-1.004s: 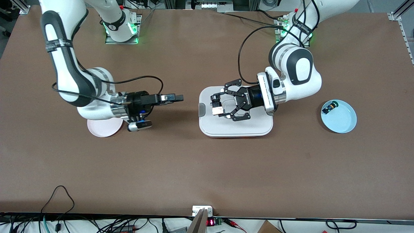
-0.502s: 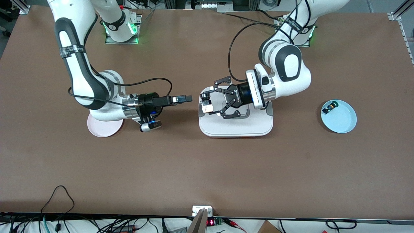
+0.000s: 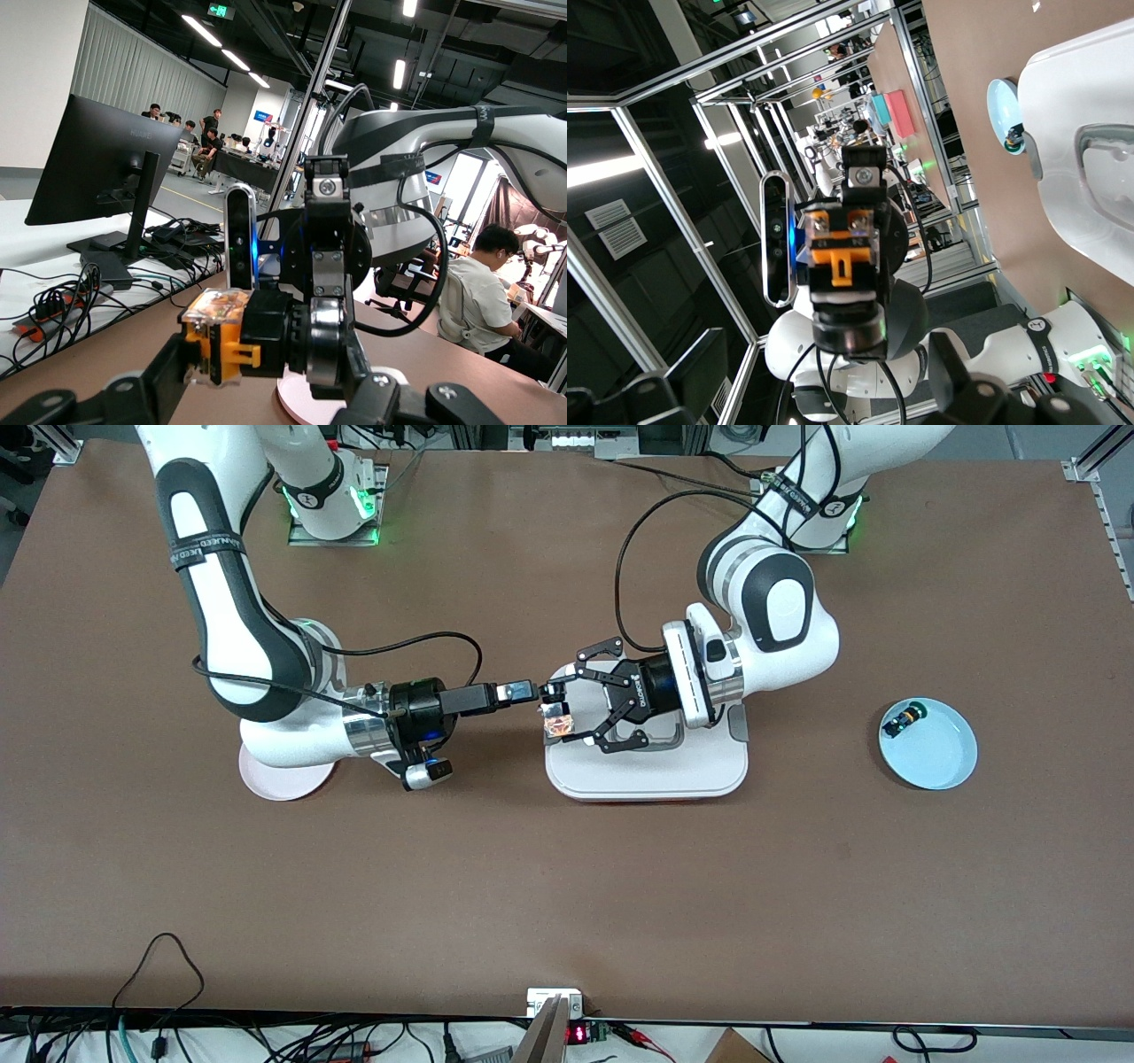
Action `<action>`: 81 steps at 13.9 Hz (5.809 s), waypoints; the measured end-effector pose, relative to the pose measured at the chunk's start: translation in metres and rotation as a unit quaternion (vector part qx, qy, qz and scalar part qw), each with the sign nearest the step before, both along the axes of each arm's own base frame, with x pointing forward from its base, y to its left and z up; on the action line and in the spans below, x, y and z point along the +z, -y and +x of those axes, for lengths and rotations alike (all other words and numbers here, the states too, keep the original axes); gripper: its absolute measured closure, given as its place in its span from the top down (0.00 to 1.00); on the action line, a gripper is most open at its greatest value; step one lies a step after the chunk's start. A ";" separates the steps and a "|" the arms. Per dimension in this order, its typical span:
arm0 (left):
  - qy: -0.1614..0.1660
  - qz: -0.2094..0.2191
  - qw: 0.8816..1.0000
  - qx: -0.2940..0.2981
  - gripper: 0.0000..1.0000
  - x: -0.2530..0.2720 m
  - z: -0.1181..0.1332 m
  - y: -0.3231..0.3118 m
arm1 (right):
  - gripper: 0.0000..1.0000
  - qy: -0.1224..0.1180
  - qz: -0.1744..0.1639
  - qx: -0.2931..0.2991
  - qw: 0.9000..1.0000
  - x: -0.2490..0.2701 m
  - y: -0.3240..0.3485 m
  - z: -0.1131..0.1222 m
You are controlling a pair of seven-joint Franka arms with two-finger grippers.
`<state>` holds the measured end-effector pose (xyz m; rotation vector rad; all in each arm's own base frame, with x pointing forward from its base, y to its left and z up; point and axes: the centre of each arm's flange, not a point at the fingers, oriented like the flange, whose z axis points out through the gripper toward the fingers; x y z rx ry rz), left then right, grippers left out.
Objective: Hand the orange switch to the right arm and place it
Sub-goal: 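Grasp the orange switch with the right gripper from the left gripper, then carry the switch with the right gripper while the left gripper withdraws, then lower the switch onto the white plate and open the right gripper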
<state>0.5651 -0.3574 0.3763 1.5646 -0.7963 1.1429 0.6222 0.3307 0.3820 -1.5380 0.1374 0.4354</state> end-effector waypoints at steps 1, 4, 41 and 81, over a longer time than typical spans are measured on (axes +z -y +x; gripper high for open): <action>0.000 0.000 1.000 0.000 0.72 0.000 0.000 0.000 | 1.00 0.000 -0.002 0.001 1.000 -0.002 -0.001 0.002; 0.000 0.000 1.000 0.000 0.72 0.000 0.001 0.000 | 1.00 -0.002 -0.004 0.002 1.000 -0.016 -0.005 0.010; 0.030 -0.009 0.999 0.013 1.00 0.013 0.019 -0.033 | 0.34 0.086 0.065 -0.035 0.994 -0.034 -0.032 0.021; -0.509 0.558 0.611 0.238 1.00 0.194 0.023 -0.368 | 0.34 0.585 -0.307 0.567 0.492 -0.151 0.315 0.006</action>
